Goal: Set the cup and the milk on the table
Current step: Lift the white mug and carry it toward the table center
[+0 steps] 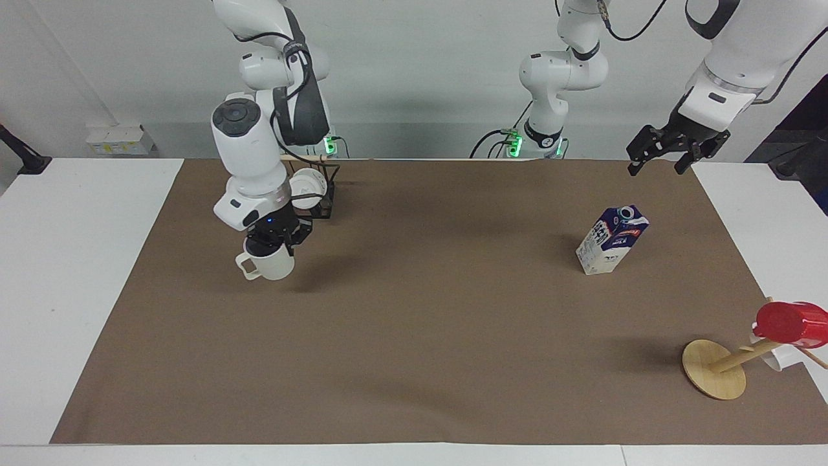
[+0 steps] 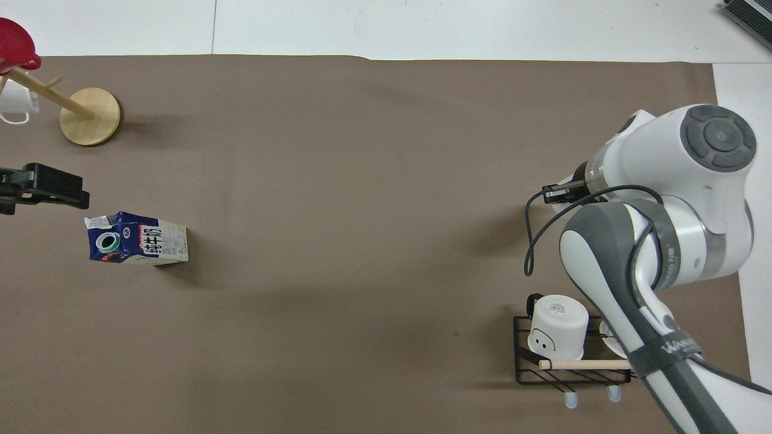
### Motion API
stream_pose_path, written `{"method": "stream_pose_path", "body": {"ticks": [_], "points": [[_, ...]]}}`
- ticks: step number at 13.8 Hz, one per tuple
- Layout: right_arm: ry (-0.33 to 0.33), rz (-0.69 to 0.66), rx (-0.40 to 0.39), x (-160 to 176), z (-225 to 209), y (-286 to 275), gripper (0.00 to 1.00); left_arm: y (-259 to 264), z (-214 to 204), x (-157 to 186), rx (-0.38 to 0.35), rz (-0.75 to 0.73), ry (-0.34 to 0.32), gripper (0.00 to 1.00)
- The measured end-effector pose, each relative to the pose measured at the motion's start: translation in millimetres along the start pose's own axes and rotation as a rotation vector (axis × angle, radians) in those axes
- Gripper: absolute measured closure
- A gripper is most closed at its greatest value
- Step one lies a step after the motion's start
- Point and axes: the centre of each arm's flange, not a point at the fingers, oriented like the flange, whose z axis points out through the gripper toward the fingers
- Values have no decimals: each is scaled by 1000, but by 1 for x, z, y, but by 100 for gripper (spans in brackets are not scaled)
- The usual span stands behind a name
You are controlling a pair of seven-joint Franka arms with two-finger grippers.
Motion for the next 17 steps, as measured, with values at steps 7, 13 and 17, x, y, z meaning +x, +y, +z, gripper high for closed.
{"method": "stream_pose_path", "body": {"ticks": [7,13,17], "points": [[10,-17,8,-5,2,-115,96,0,0,0,0,0,0,0],[61,-44,26,-9,24,-190,96,0,0,0,0,0,0,0],[58,-81,28,-22,50,-242,96,0,0,0,0,0,0,0]]}}
